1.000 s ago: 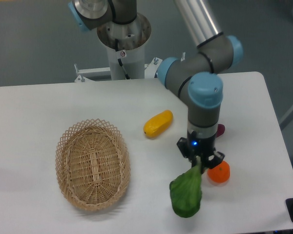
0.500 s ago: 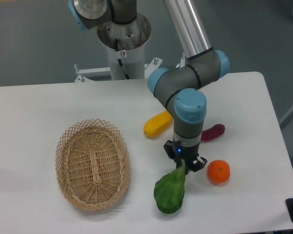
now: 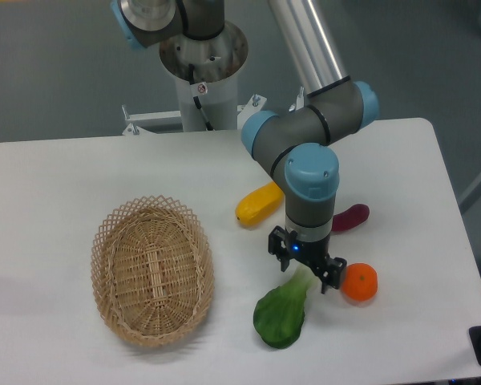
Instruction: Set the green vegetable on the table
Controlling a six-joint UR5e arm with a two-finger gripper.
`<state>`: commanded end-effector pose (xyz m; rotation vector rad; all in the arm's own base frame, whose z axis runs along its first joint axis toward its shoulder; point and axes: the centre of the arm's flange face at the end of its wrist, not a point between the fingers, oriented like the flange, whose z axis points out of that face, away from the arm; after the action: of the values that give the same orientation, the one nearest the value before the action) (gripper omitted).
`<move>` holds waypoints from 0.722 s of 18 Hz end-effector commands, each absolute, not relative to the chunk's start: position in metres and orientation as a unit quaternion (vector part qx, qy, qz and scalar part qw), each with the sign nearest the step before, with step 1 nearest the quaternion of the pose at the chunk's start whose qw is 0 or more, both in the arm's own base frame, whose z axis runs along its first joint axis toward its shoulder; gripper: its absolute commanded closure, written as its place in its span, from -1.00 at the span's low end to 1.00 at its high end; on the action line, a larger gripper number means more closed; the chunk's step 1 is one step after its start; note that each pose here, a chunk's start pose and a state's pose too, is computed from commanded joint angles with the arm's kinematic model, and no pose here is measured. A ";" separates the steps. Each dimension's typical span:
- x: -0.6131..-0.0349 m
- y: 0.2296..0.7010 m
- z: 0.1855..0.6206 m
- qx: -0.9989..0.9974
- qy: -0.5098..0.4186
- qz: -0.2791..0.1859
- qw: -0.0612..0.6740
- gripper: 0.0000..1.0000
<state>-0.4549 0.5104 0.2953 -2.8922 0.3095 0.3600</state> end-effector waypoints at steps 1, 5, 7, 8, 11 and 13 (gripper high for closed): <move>-0.463 0.506 0.307 -0.980 0.100 0.130 0.110 -1.00; -0.485 0.483 0.335 -0.978 0.118 0.138 0.102 -1.00; -0.495 0.464 0.347 -0.979 0.128 0.127 0.090 -1.00; -0.501 0.452 0.351 -0.980 0.134 0.123 0.085 -1.00; -0.514 0.416 0.367 -0.979 0.159 0.108 0.072 -1.00; -0.518 0.402 0.374 -0.977 0.175 0.103 0.066 -1.00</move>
<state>-0.5179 0.4015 0.3739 -2.9475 0.5287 0.3092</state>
